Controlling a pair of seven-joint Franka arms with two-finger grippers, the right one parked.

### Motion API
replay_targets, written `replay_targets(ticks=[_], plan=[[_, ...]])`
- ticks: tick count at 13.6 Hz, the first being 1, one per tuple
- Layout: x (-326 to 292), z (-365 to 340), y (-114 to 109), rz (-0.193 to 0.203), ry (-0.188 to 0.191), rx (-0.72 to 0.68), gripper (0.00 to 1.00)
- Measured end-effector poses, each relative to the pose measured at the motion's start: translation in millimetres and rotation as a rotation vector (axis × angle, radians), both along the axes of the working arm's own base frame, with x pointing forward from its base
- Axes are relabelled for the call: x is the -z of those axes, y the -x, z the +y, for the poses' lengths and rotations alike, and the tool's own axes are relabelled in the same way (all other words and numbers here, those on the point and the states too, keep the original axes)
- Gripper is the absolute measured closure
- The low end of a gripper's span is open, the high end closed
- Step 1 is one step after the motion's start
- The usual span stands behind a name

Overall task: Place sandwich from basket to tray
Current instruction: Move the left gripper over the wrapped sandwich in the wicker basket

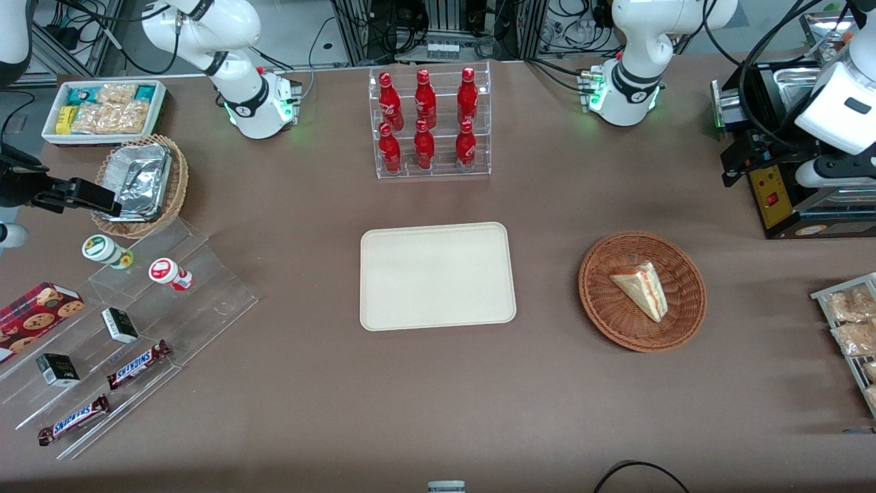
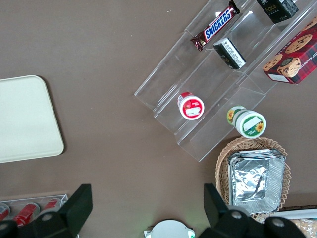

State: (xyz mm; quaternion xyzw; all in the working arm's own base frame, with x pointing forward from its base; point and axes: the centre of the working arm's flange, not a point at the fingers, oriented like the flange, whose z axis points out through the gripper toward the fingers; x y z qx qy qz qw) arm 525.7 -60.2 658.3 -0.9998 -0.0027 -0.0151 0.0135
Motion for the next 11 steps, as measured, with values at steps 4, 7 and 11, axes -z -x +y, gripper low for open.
replay_targets(ticks=[4, 7, 11], plan=[[2, 0, -3, 0.004, -0.001, 0.033, 0.00], [27, -1, -21, 0.025, -0.001, 0.035, 0.00], [83, -4, -60, 0.046, 0.002, 0.035, 0.00]])
